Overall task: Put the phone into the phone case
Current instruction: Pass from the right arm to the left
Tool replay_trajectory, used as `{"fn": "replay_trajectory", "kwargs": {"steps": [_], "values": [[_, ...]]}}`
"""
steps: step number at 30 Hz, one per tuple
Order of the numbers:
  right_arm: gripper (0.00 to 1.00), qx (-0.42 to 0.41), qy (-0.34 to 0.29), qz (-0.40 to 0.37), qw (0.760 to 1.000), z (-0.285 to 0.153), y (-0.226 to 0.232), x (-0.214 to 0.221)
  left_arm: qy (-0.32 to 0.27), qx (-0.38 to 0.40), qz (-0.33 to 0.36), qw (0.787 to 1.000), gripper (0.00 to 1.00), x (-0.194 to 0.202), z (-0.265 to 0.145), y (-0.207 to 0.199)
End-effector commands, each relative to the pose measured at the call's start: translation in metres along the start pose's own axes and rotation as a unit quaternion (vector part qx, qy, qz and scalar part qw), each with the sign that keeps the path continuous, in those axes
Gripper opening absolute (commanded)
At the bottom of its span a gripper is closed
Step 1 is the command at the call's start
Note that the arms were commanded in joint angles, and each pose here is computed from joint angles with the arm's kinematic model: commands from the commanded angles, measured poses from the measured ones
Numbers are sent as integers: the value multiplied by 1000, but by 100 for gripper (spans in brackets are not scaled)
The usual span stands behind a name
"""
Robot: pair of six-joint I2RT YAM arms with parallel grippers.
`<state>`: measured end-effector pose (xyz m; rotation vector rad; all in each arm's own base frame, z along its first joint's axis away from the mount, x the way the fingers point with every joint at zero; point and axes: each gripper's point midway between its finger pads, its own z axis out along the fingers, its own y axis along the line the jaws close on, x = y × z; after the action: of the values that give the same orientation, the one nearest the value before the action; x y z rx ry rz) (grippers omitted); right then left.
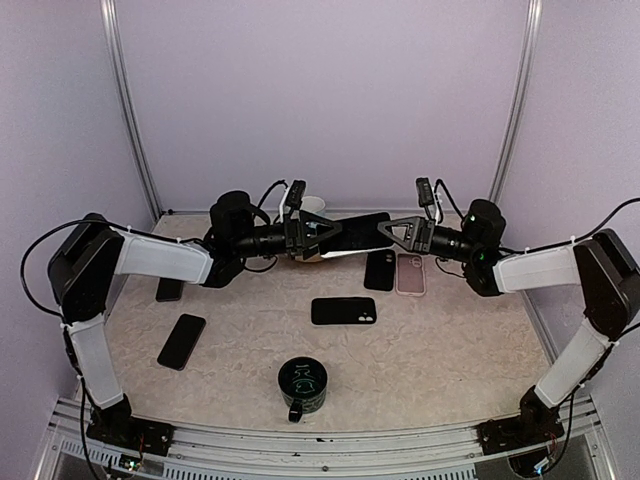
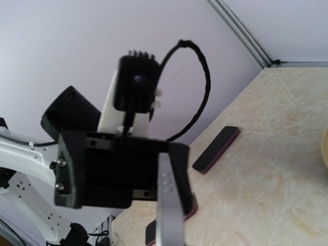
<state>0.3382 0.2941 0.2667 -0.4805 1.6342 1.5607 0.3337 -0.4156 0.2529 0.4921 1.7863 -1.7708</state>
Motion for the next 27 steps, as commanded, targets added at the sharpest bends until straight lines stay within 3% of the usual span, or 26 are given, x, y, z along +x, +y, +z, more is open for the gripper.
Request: {"fn": "replay_trajectory", "kwargs": {"steps": [1,12,15,27], "values": [[0,-26,-20,-31,999,3,14,-10,-6,50,13,999,72,-7,7,-24],[0,-35,-24,-13,999,7,8,-7,-3,66,3,998,45,-2,9,-29],[0,-35,-21,-10,999,9,7,-4,-4,66,4,998,42,-2,9,-28],[0,-26,-6,1,1000,14,2,1,-5,60,0,998,10,0,6,-25]]}}
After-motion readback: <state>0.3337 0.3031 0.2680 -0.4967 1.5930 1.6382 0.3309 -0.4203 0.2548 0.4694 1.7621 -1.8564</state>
